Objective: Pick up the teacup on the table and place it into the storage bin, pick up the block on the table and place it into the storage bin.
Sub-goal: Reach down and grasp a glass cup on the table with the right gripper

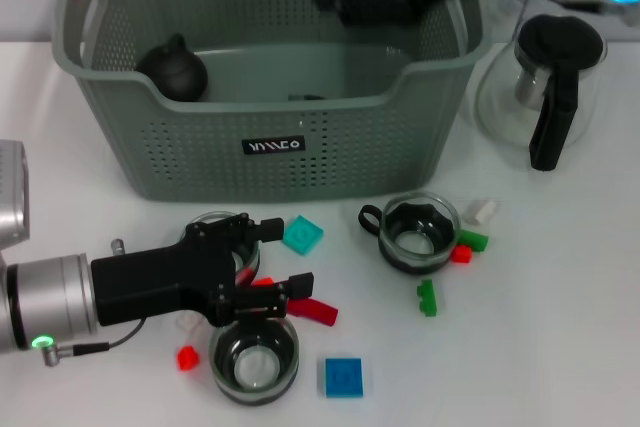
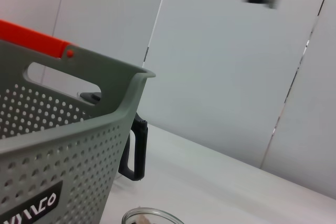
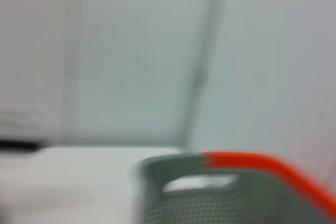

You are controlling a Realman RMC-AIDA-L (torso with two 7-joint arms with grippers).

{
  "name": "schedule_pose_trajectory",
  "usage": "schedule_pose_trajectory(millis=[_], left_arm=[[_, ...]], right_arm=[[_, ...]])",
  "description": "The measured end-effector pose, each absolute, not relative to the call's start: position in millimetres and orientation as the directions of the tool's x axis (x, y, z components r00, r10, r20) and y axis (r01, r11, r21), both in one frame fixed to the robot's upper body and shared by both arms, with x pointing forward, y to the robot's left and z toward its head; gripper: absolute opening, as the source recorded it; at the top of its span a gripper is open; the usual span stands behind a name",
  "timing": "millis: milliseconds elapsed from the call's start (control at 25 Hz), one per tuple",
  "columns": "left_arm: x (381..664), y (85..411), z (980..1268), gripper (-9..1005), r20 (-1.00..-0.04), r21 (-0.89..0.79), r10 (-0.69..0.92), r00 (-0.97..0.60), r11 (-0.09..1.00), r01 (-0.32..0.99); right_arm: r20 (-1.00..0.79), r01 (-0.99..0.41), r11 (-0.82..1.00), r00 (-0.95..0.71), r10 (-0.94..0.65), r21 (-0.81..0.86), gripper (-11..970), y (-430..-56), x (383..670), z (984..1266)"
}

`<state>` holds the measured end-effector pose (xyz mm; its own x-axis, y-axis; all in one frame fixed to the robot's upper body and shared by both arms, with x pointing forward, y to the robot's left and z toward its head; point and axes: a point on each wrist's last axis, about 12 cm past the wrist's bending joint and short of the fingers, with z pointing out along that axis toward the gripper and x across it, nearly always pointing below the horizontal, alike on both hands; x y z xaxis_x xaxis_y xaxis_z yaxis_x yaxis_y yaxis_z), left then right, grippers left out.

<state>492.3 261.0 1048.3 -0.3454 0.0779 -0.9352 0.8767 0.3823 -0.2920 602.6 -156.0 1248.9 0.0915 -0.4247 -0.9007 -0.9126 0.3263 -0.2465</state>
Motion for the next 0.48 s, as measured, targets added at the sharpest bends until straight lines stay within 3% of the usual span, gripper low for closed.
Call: schedule_pose_trajectory(millis=[240,480], left_arm=[[493.4,260.3,1049.0,858,-0.936,-0.291,0.077,-0.343,0.38,0.878],[494.5,259.4,1050.1,857,-0.936,-0.292,0.075,-0.343,0.376,0.879]], right_arm=[[-0.818,-0.983,0.07,0.099,-0.567,-0.168,750,-180.5,546.0,1231.0],[-0.684,-0.999,0.033,-0.01,-0.729,-0.02,749,-180.5,537.8,1205.2]])
